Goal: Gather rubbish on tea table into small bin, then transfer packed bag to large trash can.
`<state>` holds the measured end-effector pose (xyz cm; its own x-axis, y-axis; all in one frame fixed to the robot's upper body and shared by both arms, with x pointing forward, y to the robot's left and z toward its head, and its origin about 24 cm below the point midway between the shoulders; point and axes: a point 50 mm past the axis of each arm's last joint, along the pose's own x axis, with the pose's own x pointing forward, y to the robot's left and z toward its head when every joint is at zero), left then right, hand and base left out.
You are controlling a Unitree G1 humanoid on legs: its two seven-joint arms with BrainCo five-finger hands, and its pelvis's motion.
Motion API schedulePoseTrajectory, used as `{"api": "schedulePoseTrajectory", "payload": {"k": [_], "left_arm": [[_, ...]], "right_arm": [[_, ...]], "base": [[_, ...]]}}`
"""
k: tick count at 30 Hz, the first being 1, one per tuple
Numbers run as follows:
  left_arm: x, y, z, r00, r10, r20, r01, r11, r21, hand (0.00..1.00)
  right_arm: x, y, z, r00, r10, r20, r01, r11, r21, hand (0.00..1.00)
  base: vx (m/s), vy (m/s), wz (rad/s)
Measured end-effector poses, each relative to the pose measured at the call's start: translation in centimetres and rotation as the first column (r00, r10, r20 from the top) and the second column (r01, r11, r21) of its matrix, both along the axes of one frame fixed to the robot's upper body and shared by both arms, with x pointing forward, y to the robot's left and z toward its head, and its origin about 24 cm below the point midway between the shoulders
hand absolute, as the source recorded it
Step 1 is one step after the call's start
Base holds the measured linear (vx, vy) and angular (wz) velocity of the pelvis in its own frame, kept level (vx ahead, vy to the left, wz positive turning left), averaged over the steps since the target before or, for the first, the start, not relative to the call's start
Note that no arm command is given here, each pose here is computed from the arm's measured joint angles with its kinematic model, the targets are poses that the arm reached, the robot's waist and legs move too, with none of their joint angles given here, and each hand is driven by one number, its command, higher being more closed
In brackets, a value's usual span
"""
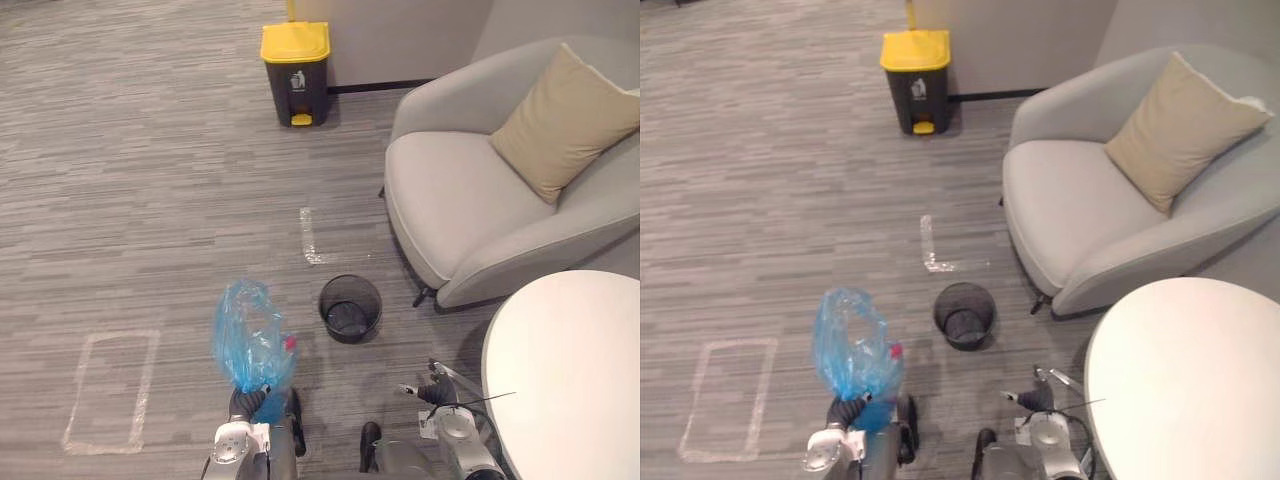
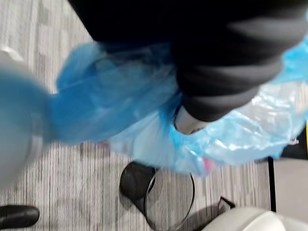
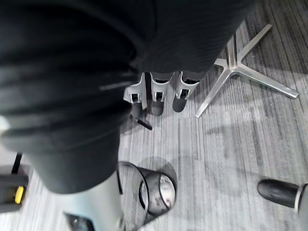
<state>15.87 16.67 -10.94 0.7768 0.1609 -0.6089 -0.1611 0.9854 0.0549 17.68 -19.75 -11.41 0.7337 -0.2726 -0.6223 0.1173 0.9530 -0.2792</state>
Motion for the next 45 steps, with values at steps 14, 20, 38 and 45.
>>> {"api": "schedulePoseTrajectory", "payload": {"k": [14,20,38,45], "left_arm": [[-1.5,2.7,-0.6,0.998,-0.024,-0.065,0.029,0.996,0.086,1.0],[-1.1,4.0,-0.2,0.998,-0.005,-0.058,0.012,0.992,0.122,1.0],[1.1,0.5,0.8,0.999,-0.012,0.037,0.011,1.0,0.004,1.0],[0.2,1.4,0.1,1.0,-0.016,-0.018,0.017,0.999,0.035,1.0]], "right_arm": [[-3.5,0.5,-2.4,0.985,-0.05,-0.165,0.059,0.997,0.055,0.0],[-3.1,0.8,-2.4,0.987,-0.038,-0.157,0.049,0.997,0.062,0.0],[-2.8,-0.2,-1.3,0.988,-0.129,-0.08,0.134,0.989,0.063,0.0],[-4.5,1.7,-2.7,0.976,-0.125,-0.178,0.146,0.983,0.11,0.0]], "base": [[-0.03,0.148,0.45],[0.35,0.022,0.43],[0.44,-0.013,-0.11],[0.36,0.338,-0.59]]}}
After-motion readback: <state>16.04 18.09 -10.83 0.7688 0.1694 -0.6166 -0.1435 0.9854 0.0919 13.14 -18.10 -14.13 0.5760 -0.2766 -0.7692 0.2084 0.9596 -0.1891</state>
